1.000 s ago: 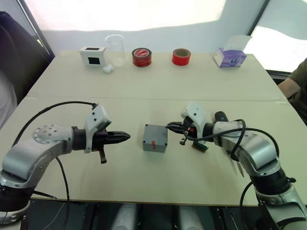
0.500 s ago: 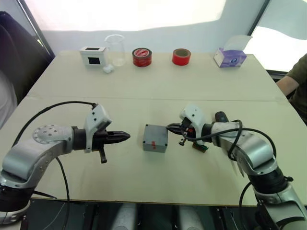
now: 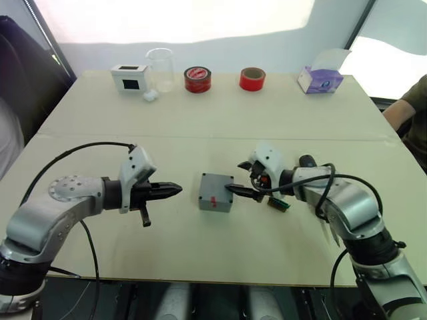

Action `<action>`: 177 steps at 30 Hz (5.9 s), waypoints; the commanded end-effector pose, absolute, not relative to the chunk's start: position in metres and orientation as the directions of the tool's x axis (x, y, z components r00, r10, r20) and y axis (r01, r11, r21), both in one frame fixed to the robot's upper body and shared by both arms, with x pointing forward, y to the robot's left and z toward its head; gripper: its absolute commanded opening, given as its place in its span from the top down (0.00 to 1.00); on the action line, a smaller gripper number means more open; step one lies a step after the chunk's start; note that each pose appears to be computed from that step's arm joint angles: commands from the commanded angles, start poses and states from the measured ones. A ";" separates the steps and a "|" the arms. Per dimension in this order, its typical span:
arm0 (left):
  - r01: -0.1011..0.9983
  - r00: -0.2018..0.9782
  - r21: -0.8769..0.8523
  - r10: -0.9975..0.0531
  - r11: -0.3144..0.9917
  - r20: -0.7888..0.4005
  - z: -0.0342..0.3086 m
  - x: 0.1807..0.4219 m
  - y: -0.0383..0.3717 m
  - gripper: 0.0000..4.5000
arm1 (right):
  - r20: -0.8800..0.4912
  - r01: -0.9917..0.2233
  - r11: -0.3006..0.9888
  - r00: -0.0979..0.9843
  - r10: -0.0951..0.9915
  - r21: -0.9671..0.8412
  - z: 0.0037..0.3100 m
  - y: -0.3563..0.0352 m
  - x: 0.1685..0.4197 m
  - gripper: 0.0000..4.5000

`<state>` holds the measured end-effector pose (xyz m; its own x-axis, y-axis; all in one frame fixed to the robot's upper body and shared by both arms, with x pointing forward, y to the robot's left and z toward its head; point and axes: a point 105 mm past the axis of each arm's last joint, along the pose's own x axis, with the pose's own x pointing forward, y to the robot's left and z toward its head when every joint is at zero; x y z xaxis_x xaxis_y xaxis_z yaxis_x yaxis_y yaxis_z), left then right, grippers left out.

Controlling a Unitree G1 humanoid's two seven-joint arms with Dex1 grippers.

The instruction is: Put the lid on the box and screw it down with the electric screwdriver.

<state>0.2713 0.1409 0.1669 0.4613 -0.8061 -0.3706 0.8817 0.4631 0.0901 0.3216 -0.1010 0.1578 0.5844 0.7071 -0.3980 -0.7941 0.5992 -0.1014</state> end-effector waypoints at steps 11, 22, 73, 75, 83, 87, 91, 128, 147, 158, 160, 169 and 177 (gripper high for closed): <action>0.943 0.236 0.306 -0.906 0.127 -0.351 0.200 0.274 0.084 1.00 | -0.750 -0.395 0.909 0.640 0.168 -0.133 0.209 -0.270 0.315 0.00; 0.943 0.152 0.333 -0.925 0.029 -0.349 0.193 0.259 0.060 1.00 | -0.864 -0.405 0.907 0.410 0.293 0.116 0.180 -0.264 0.291 0.00; 0.908 0.413 0.219 -0.849 0.357 -0.330 0.191 0.303 0.128 1.00 | 0.249 -0.632 0.764 0.766 0.592 0.128 0.317 -0.175 0.346 0.58; 0.913 0.401 0.215 -0.854 0.345 -0.331 0.189 0.305 0.122 1.00 | 0.288 -0.679 0.725 0.721 0.630 0.115 0.310 -0.153 0.336 0.58; 0.944 0.306 0.231 -0.880 0.233 -0.364 0.183 0.307 0.096 1.00 | 0.314 -0.763 0.641 0.630 0.711 0.078 0.282 -0.102 0.314 0.58; 0.950 0.284 0.239 -0.878 0.202 -0.384 0.176 0.310 0.087 1.00 | 0.311 -0.768 0.635 0.624 0.717 0.077 0.276 -0.096 0.313 0.58; 0.951 0.278 0.238 -0.878 0.196 -0.390 0.171 0.310 0.085 1.00 | 0.312 -0.770 0.634 0.622 0.718 0.075 0.274 -0.093 0.311 0.58; 0.951 0.304 0.181 -0.865 0.251 -0.400 0.146 0.306 0.080 1.00 | 0.270 -0.714 0.699 0.683 0.679 0.047 0.220 -0.074 0.324 0.58; 0.962 0.271 0.152 -0.847 0.226 -0.457 0.129 0.293 0.084 1.00 | 0.123 -0.748 0.663 0.660 0.741 0.020 0.171 -0.072 0.318 0.58; 0.964 0.268 0.136 -0.835 0.230 -0.480 0.120 0.290 0.088 1.00 | 0.017 -0.774 0.632 0.633 0.774 0.046 0.144 -0.060 0.318 0.58; 0.964 0.266 0.129 -0.833 0.232 -0.486 0.118 0.289 0.090 1.00 | 0.001 -0.775 0.631 0.632 0.775 0.041 0.140 -0.060 0.318 0.58; 0.960 0.280 0.124 -0.830 0.252 -0.483 0.115 0.289 0.090 1.00 | -0.002 -0.774 0.630 0.631 0.776 0.063 0.137 -0.057 0.316 0.58; 0.959 0.281 0.118 -0.831 0.256 -0.481 0.114 0.290 0.091 1.00 | 0.020 -0.779 0.626 0.627 0.779 0.042 0.142 -0.056 0.315 0.58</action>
<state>0.2906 0.0867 0.1248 0.2817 -0.8475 -0.4500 0.9594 0.2420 0.1447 0.3205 -0.0679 0.1828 0.6522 0.7402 0.1638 -0.7468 0.6644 -0.0289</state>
